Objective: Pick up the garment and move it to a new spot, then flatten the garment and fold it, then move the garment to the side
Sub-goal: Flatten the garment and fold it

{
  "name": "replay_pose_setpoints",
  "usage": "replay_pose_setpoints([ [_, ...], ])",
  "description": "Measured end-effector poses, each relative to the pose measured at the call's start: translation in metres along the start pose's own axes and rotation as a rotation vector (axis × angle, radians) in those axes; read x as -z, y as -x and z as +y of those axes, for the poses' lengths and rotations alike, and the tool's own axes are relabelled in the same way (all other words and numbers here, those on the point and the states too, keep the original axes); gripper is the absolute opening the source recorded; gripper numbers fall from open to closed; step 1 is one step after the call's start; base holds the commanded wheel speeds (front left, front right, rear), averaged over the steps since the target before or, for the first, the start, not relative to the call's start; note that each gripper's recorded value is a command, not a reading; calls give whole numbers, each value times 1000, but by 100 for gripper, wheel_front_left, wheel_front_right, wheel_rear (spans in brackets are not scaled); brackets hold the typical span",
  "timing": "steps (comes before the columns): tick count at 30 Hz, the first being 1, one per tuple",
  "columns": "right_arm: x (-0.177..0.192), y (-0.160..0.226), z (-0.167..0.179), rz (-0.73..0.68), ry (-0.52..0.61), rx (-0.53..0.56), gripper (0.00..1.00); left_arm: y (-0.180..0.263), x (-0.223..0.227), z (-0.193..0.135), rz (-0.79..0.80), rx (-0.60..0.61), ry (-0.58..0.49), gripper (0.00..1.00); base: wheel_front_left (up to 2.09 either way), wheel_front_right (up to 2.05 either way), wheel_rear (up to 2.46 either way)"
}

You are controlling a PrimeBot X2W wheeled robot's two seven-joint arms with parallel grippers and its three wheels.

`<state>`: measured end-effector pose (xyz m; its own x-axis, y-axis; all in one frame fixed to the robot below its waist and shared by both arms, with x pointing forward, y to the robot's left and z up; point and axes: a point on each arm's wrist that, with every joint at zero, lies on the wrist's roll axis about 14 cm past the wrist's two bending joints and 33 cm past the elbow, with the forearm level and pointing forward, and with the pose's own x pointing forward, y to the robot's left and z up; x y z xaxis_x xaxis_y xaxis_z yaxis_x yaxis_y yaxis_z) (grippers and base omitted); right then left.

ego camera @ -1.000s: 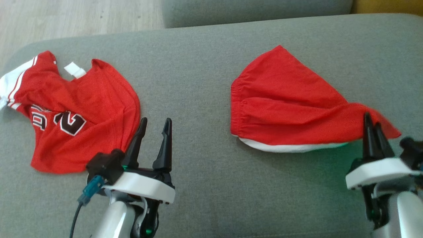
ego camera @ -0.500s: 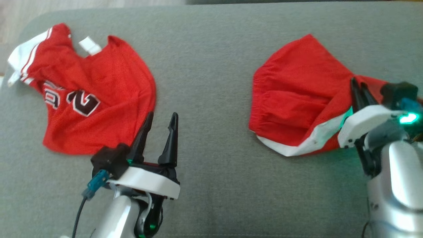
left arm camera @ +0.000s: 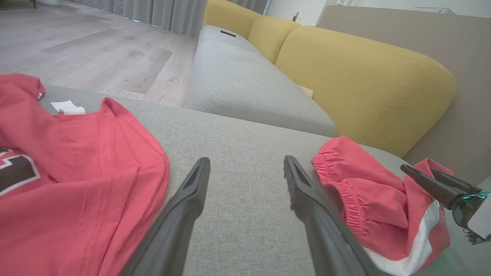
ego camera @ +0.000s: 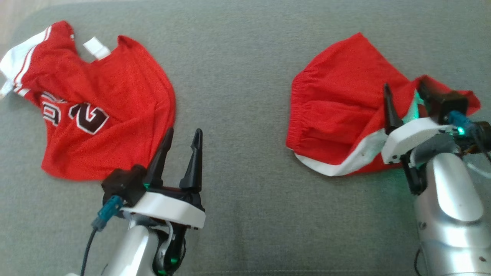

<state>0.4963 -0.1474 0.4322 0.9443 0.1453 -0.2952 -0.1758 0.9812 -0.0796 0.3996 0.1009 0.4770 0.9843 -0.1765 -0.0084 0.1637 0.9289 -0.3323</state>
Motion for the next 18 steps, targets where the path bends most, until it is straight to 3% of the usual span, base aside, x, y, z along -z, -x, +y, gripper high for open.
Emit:
replay_pose_setpoints([
  [9, -13, 46, -4, -159, -97, 21, 100, -6, -8, -21, -26, 66, 1, 100, 0, 0, 0],
  [18, 24, 100, -37, -98, -182, 145, 100, -3, -14, -35, -42, 106, 3, 100, 0, 0, 0],
])
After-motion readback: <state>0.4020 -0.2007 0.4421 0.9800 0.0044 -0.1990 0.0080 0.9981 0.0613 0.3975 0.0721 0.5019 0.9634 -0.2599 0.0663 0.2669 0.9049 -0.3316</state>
